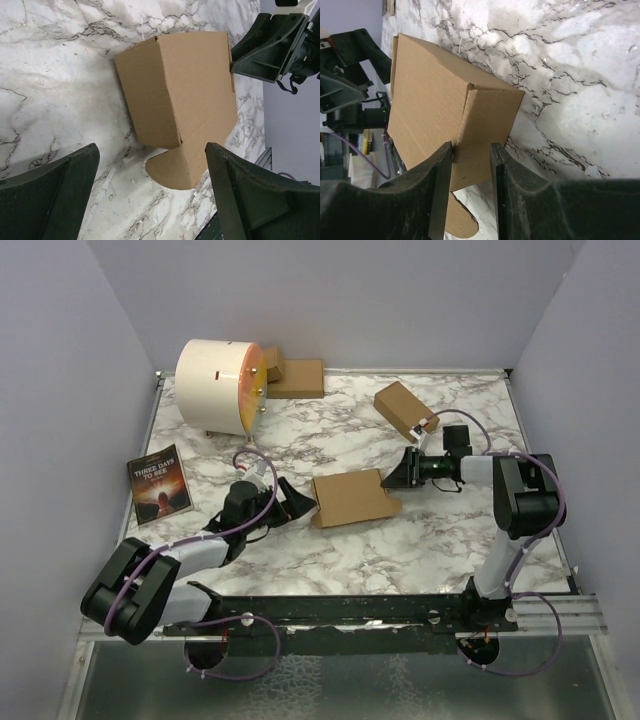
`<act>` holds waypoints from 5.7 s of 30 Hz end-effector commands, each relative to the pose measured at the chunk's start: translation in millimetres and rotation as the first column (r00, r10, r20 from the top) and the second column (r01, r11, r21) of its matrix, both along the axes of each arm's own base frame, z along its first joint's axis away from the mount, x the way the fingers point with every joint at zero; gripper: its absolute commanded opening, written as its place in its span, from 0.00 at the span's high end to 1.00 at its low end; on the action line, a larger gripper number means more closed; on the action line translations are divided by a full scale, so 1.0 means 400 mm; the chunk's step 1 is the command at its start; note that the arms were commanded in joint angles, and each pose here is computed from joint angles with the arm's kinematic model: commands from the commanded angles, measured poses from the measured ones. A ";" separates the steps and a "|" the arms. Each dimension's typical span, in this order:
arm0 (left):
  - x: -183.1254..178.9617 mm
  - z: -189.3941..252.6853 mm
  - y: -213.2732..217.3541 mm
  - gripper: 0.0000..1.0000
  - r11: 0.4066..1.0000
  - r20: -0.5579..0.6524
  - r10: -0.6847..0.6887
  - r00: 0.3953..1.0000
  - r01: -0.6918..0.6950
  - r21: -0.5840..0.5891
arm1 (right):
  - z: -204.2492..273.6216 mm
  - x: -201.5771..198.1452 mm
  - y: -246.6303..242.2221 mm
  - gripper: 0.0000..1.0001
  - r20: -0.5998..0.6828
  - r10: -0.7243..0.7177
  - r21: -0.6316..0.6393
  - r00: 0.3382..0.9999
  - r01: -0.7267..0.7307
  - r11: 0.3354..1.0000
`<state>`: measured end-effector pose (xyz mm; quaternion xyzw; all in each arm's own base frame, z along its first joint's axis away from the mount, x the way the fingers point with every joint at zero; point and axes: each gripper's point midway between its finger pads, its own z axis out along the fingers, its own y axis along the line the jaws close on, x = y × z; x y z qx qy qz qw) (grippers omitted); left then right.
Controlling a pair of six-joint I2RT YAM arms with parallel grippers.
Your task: Fold the paper box
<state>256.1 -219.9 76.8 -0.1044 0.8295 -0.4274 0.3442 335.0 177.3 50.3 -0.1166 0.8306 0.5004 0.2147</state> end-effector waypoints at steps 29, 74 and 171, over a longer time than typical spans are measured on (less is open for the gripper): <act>0.060 0.005 -0.137 0.17 0.984 -0.045 0.006 0.999 -0.014 -0.179 | -0.055 0.007 -0.040 0.69 -0.094 -0.010 0.041 0.996 0.013 0.999; 0.056 0.105 -0.123 0.56 0.920 -0.370 0.218 0.903 -0.316 -0.231 | 0.454 -0.168 -0.034 0.01 0.911 0.409 -0.410 -0.058 -0.258 0.875; -0.058 0.228 -0.004 0.21 0.992 0.108 0.061 0.992 -0.048 -0.121 | 0.170 -0.151 0.123 0.56 -0.074 0.108 0.238 0.991 -0.087 0.967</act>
